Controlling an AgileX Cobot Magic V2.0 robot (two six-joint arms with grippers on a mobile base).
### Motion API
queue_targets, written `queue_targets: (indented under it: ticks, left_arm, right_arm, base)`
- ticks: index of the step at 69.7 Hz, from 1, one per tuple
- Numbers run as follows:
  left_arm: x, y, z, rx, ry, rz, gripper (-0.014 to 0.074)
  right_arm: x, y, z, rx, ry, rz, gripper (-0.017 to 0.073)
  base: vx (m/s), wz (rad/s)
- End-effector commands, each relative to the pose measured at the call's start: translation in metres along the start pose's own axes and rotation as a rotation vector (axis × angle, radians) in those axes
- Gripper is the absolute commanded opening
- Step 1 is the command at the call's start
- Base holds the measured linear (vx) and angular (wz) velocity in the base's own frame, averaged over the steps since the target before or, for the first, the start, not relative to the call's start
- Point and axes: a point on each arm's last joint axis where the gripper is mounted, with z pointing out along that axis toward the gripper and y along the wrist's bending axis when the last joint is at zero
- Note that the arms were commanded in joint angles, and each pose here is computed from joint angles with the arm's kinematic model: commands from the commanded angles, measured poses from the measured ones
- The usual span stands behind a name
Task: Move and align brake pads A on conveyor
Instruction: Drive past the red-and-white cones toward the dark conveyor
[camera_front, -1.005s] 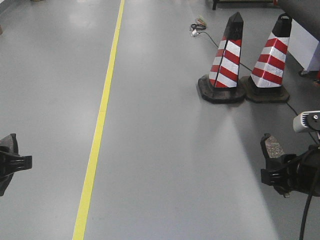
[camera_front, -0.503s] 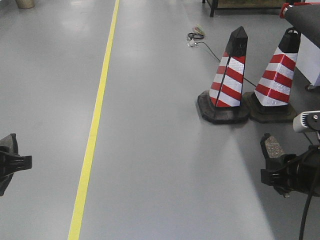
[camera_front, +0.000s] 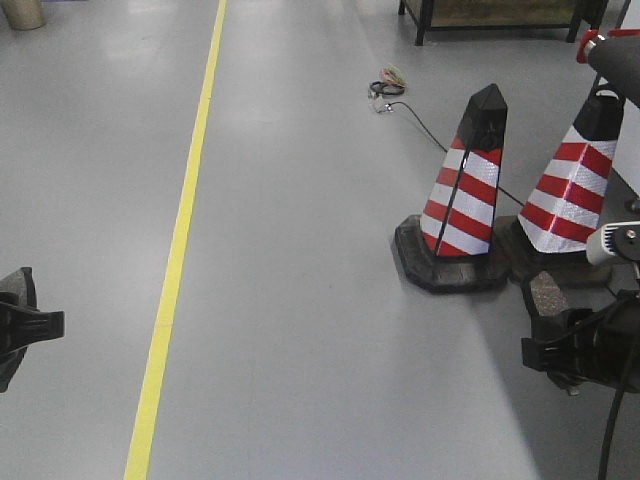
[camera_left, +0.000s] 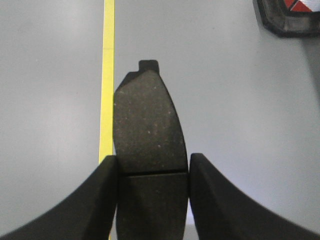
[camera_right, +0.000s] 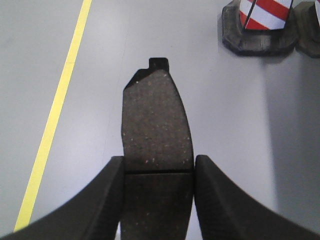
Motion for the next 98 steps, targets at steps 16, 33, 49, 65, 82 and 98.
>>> queue_targets:
  ticks: [16,33,49,65,82,98]
  left_arm:
    - [-0.0126,-0.0045,-0.0096,0.039,-0.102,0.003,0.0132]
    - [-0.0126,-0.0045,-0.0096,0.039,-0.102,0.003,0.0132]
    - [-0.0126,-0.0045,-0.0096,0.039,-0.102,0.003,0.0132]
    - [-0.0126,-0.0045,-0.0096,0.039,-0.102,0.003,0.0132]
    - [-0.0126,-0.0045,-0.0096,0.039,-0.102,0.003,0.0132]
    - [-0.0126,-0.0045,-0.0096,0.039,-0.102,0.003,0.0132]
  right_arm:
    - [-0.0165,0.0011,-0.0082,-0.008,-0.119,-0.006,0.0013]
    - [-0.0165,0.0011,-0.0082,-0.008,-0.119,-0.006,0.0013]
    - [-0.0165,0.0011,-0.0082,-0.008,-0.119,-0.006,0.0013]
    - [-0.0165,0.0011,-0.0082,-0.008,-0.119,-0.006,0.0013]
    - [-0.0165,0.0011,-0.0082,-0.008,-0.119,-0.006,0.0013]
    - [-0.0165,0.0011,-0.0082,-0.008,-0.119,-0.006,0.0013]
  base:
    - [0.49,-0.05]
    - [0.48,-0.13]
    - [0.47,-0.25]
    - [0.46,-0.32]
    - [0.45,-0.34]
    - [0.41,-0.38]
